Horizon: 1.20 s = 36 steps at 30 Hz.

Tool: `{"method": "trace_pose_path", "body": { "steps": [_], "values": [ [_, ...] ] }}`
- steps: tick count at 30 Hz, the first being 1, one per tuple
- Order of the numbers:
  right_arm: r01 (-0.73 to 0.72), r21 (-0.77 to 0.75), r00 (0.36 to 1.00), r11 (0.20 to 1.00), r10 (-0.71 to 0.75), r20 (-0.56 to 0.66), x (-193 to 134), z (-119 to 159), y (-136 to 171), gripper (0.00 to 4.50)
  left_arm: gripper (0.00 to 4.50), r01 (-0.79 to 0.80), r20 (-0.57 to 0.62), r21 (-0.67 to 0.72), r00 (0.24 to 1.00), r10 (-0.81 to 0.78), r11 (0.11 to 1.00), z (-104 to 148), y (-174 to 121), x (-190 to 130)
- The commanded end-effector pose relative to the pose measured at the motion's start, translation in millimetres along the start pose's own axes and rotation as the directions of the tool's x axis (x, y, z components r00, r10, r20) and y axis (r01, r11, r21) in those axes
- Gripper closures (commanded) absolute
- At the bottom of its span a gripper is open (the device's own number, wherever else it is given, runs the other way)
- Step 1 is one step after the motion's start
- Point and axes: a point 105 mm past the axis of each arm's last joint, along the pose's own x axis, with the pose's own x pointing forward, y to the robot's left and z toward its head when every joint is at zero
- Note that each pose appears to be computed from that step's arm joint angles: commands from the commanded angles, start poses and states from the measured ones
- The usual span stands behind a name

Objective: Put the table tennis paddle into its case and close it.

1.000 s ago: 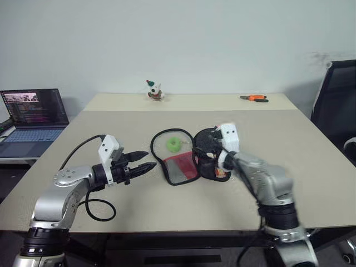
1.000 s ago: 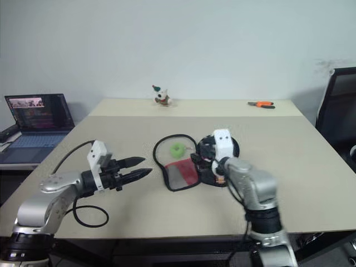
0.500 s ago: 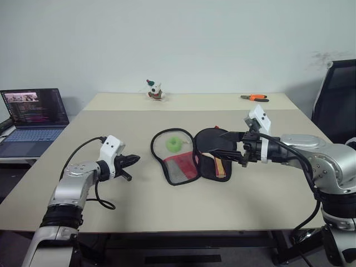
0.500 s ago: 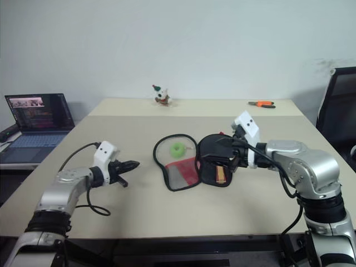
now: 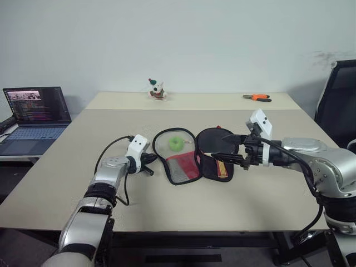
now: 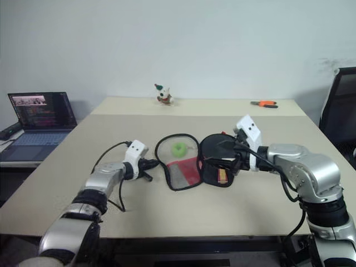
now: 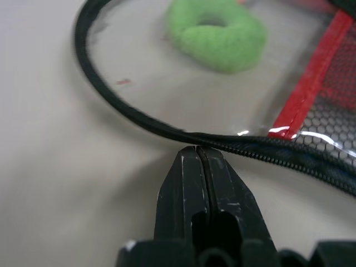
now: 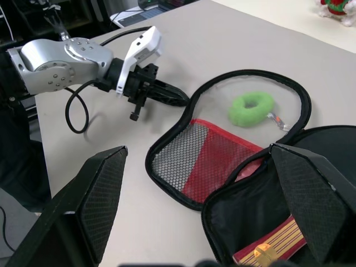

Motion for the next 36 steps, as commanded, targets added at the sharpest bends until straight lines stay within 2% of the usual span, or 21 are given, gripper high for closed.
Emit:
{"method": "trace_pose_path", "body": {
  "steps": [1, 6, 12, 15, 17, 22, 25, 29, 36],
  "values": [
    [0.056, -0.049, 0.998, 0.997, -0.055, 0.021, -13, 8, -6, 0.00, 4.47, 0.012, 0.180, 0.130, 0.983, -0.035, 0.991, 71, -9, 9],
    [0.114, -0.039, 0.993, 0.993, -0.114, 0.002, -26, 4, -17, 0.00, 4.47, 0.099, 0.316, 0.186, 0.936, -0.155, 0.978, 132, -43, 21],
    [0.199, -0.004, 0.980, 0.980, -0.199, -0.024, -44, -2, -35, 0.00, 4.47, 0.171, 0.382, 0.205, 0.893, -0.240, 0.964, 171, -85, 39],
    [0.233, 0.017, 0.972, 0.972, -0.233, -0.037, -49, -5, -41, 0.00, 4.47, 0.180, 0.399, 0.194, 0.883, -0.245, 0.964, 177, -95, 44],
    [0.247, 0.027, 0.968, 0.969, -0.246, -0.045, -50, -9, -43, 0.00, 4.47, 0.187, 0.409, 0.179, 0.879, -0.246, 0.966, 177, -95, 44],
    [0.289, 0.058, 0.956, 0.956, -0.285, -0.067, -47, -22, -52, 0.00, 4.47, 0.217, 0.408, 0.163, 0.874, -0.266, 0.962, 157, -80, 34],
    [0.331, 0.110, 0.943, 0.937, -0.323, -0.086, -43, -32, -64, 0.00, 4.47, 0.312, 0.429, 0.167, 0.831, -0.354, 0.935, 142, -74, 14],
    [0.329, 0.178, 0.943, 0.927, -0.314, -0.108, -32, -44, -69, 0.00, 4.47, 0.443, 0.394, 0.232, 0.772, -0.500, 0.866, 116, -75, -30],
    [0.433, 0.299, 0.901, 0.850, -0.401, -0.164, -1, -73, -99, 0.00, 4.47, 0.325, 0.379, 0.161, 0.851, -0.363, 0.932, 95, -47, -80]
  ]
}}
